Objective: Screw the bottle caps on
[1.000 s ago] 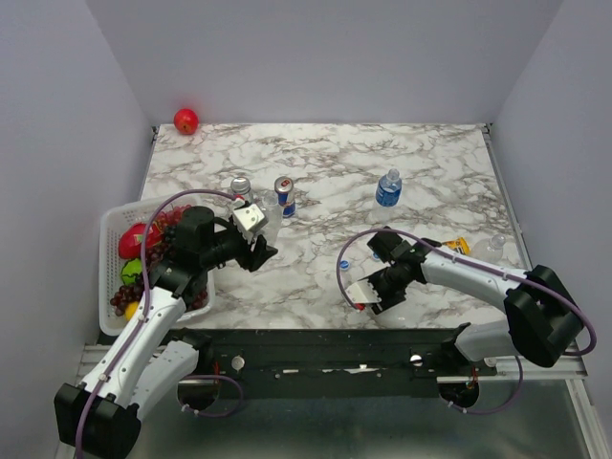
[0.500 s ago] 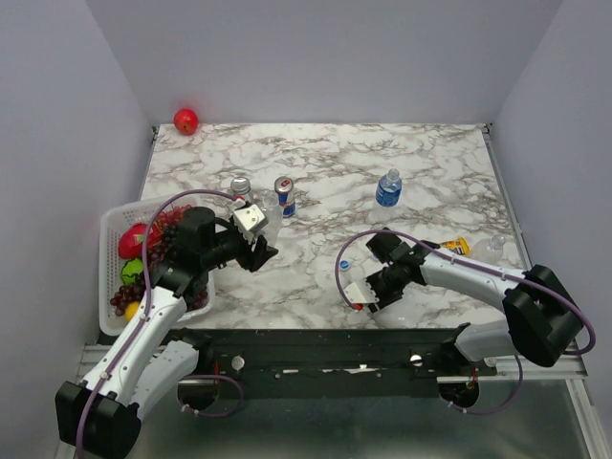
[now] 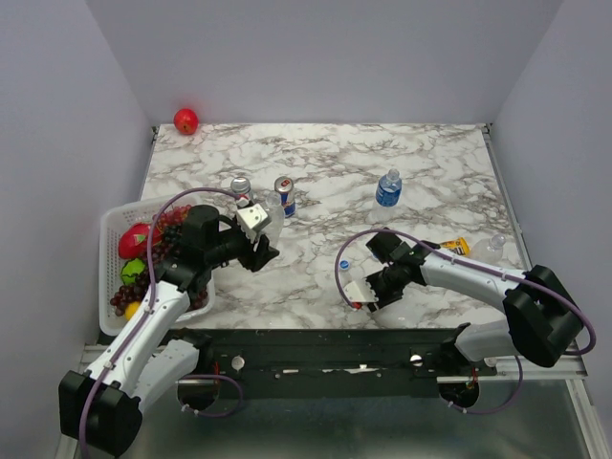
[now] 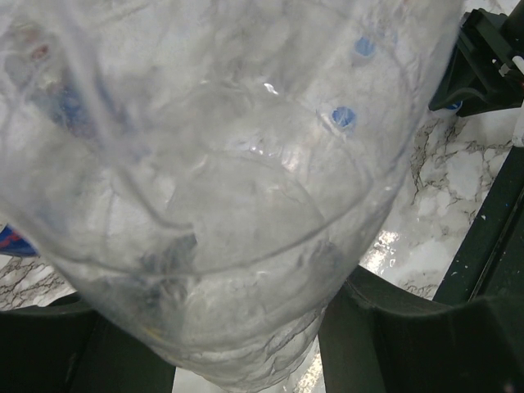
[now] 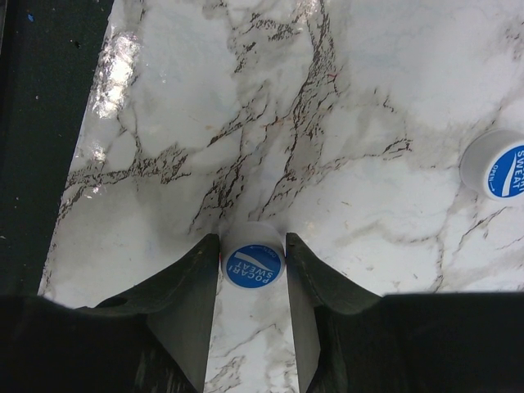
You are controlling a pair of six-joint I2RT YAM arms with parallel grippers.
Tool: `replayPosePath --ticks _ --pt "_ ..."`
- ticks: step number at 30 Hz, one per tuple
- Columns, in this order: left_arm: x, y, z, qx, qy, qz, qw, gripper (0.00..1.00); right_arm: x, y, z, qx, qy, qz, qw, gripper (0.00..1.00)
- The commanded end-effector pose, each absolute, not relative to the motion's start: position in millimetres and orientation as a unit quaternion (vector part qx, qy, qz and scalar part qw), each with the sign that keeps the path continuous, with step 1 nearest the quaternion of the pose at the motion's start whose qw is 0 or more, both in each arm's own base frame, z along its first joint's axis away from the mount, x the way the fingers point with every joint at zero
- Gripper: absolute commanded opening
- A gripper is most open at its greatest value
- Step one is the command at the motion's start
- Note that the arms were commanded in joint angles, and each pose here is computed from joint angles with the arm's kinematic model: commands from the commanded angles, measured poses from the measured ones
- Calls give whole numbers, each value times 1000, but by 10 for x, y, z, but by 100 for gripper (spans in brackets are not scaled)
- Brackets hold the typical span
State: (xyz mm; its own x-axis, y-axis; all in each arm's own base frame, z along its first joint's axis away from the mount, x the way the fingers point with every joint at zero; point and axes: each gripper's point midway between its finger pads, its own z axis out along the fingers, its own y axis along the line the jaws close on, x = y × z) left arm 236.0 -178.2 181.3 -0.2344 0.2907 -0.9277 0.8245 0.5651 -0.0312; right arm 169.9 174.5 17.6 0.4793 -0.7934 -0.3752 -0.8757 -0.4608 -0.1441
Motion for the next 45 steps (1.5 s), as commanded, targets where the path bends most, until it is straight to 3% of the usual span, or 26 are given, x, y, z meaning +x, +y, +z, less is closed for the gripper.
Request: replayPosePath --ticks 1,7,16,20,21,22,24,30,36,45 --pt "2396 -1822 1903 390 719 -279 503 0 1619 1649 93 -840 510 131 131 45" --pt "2376 -1845 1873 394 719 -287 495 0 1643 1602 58 -838 518 123 120 50" --pt "2372 -1904 1861 404 717 -301 482 0 1663 1521 56 -832 530 125 105 41" --pt "2302 -1946 1813 421 715 -309 465 0 1614 1430 41 -831 534 129 86 45" --pt "2288 -1959 1766 428 715 -310 458 0 1603 1407 20 -832 534 131 78 42" --pt "2250 -1967 1712 434 718 -311 445 0 1620 1400 33 -831 535 132 74 27" --pt "2210 -1989 1576 478 713 -290 424 0 1680 1409 105 -818 554 136 70 19" --pt "2116 -2157 1462 566 683 -275 372 0 1918 1842 1428 -762 579 216 192 14" --pt "2062 -2620 1404 575 620 -336 416 0 1924 2121 2566 -726 584 247 266 14" --pt "2036 -3175 1425 530 564 -384 503 0 1769 2270 3077 -752 567 208 265 17"
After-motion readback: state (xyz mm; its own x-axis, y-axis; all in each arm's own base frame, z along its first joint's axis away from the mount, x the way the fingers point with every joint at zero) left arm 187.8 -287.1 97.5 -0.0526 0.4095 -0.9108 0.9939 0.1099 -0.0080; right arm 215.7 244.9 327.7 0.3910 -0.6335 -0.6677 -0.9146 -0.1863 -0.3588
